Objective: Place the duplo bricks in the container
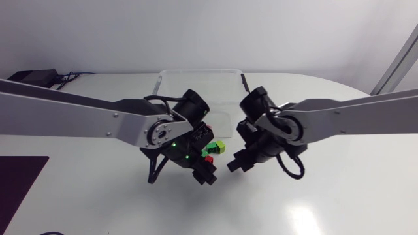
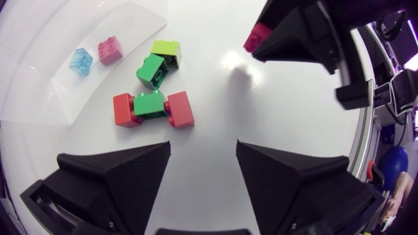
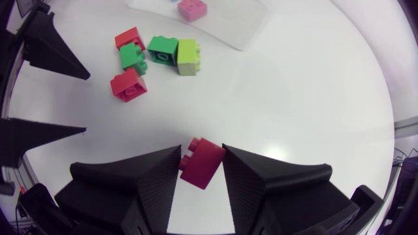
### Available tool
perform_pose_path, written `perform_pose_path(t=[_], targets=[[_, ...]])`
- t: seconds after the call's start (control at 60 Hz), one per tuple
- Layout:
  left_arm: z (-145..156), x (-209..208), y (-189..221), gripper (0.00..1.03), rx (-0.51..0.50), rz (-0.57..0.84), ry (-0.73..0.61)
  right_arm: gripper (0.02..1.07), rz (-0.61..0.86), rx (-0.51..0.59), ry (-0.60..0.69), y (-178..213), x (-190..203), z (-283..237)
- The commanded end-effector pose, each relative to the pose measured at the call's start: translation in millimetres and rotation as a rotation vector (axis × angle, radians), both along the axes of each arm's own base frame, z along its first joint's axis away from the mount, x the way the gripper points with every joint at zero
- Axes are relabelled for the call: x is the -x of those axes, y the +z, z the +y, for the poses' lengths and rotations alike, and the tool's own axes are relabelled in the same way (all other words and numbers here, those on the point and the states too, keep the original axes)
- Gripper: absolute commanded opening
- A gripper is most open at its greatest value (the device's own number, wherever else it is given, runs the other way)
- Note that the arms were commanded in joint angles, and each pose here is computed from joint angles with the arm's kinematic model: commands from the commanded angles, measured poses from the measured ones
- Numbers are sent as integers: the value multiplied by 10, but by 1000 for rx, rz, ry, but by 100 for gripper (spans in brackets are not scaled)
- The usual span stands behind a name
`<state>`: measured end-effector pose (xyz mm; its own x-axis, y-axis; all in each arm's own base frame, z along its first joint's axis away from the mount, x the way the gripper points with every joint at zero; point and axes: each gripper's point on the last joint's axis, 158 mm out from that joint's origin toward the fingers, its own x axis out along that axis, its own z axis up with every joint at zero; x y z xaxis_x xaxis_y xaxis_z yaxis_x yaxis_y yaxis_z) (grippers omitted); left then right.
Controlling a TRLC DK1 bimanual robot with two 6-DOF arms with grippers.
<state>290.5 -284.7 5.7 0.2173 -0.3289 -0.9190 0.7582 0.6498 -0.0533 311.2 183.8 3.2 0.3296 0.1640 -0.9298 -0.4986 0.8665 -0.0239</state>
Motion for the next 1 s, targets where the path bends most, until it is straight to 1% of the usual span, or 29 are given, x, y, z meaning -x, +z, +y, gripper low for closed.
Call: perform_pose_path(t=[0.0,0.2,0.3,0.4,0.45,0.683,0.8,0.817,0.833,0.9,0.983], targets=[[-107,-61,-89,74,2,30,23,30,9,-9,-8,36,133,-161],[-108,-206,-168,74,-33,68,65,30,4,-44,-25,111,266,-314],[-70,-263,-244,74,-70,79,90,30,7,-57,-30,122,287,-349],[-56,-317,-264,73,-76,88,110,30,-8,-71,-30,183,292,-363],[-44,-353,-290,68,-81,92,121,30,-8,-73,-33,203,304,-384],[-20,-416,-397,66,-104,113,143,30,-16,-84,-36,280,363,-429],[-62,-435,-431,54,-110,123,146,30,-26,-101,-42,365,354,-461],[-67,-431,-443,50,-112,125,144,30,-31,-105,-44,393,348,-465],[-66,-434,-452,48,-114,125,144,30,-38,-109,-46,419,339,-469],[-87,-427,-486,31,-118,128,141,31,-72,-127,-57,569,278,-483],[-108,-400,-502,27,-120,130,134,31,-129,-155,-63,791,180,-475]])
